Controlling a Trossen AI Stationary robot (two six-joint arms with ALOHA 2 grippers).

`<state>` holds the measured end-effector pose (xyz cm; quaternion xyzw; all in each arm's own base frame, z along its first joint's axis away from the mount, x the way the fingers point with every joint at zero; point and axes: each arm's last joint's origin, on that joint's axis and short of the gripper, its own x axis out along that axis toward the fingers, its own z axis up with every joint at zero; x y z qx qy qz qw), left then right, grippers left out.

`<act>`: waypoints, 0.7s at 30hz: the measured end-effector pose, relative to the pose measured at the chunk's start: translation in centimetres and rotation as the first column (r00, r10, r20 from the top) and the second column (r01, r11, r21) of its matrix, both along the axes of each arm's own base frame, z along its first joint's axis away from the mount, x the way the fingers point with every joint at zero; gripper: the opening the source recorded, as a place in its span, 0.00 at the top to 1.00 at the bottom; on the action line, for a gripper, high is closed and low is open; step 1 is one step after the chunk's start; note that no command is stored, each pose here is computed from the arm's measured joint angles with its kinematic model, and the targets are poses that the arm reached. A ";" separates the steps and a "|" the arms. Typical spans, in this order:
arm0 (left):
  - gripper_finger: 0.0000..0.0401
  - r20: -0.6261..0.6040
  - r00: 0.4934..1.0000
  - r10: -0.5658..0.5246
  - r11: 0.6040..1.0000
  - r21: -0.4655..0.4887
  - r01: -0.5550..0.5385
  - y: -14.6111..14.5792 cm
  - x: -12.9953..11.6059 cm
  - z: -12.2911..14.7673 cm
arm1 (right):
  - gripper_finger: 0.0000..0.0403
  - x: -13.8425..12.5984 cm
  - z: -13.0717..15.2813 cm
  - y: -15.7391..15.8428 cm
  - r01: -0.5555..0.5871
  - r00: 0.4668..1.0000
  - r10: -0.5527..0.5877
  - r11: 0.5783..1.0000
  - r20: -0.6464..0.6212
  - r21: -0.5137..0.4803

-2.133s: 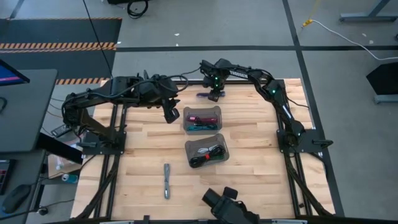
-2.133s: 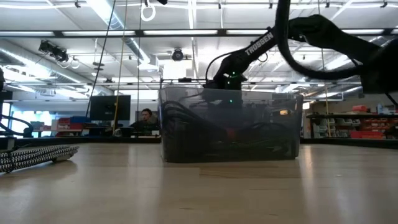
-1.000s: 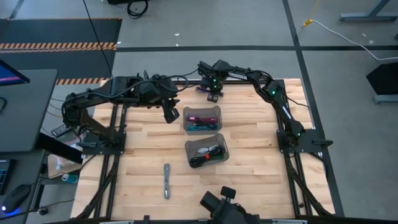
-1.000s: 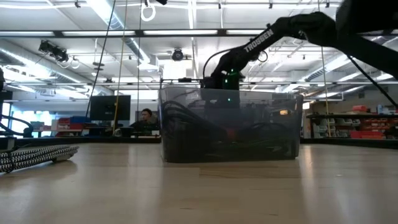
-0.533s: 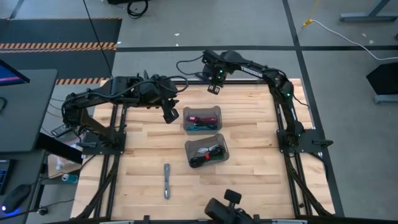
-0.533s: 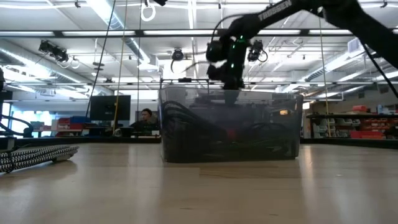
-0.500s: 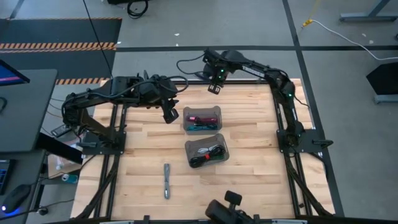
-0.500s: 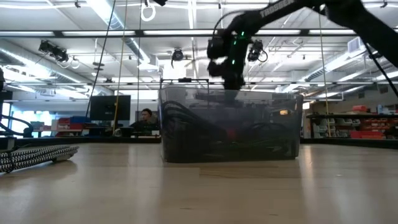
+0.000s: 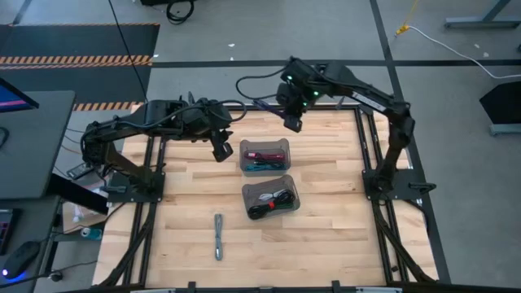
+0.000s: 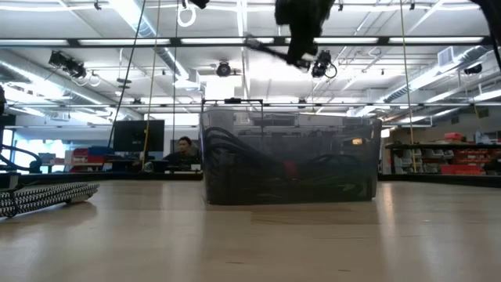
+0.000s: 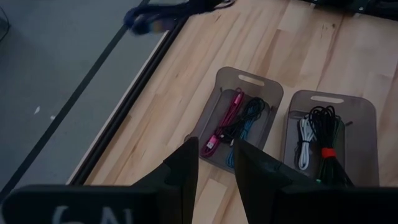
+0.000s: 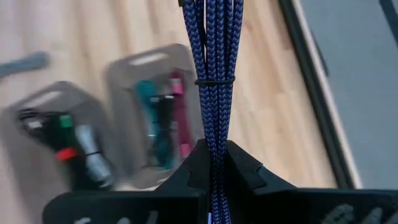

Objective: Pick and place USB-C Cables
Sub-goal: Put the violet charger cable into the bottom black transparent bin

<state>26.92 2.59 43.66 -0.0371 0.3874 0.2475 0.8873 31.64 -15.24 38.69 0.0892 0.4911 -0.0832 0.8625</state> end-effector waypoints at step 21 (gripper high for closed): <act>0.73 -0.005 1.000 0.000 1.000 -0.001 0.000 0.0 0.0 0.0 | 0.94 0.8 1.2 14.1 -0.238 0.968 0.249 0.954 -0.037 0.180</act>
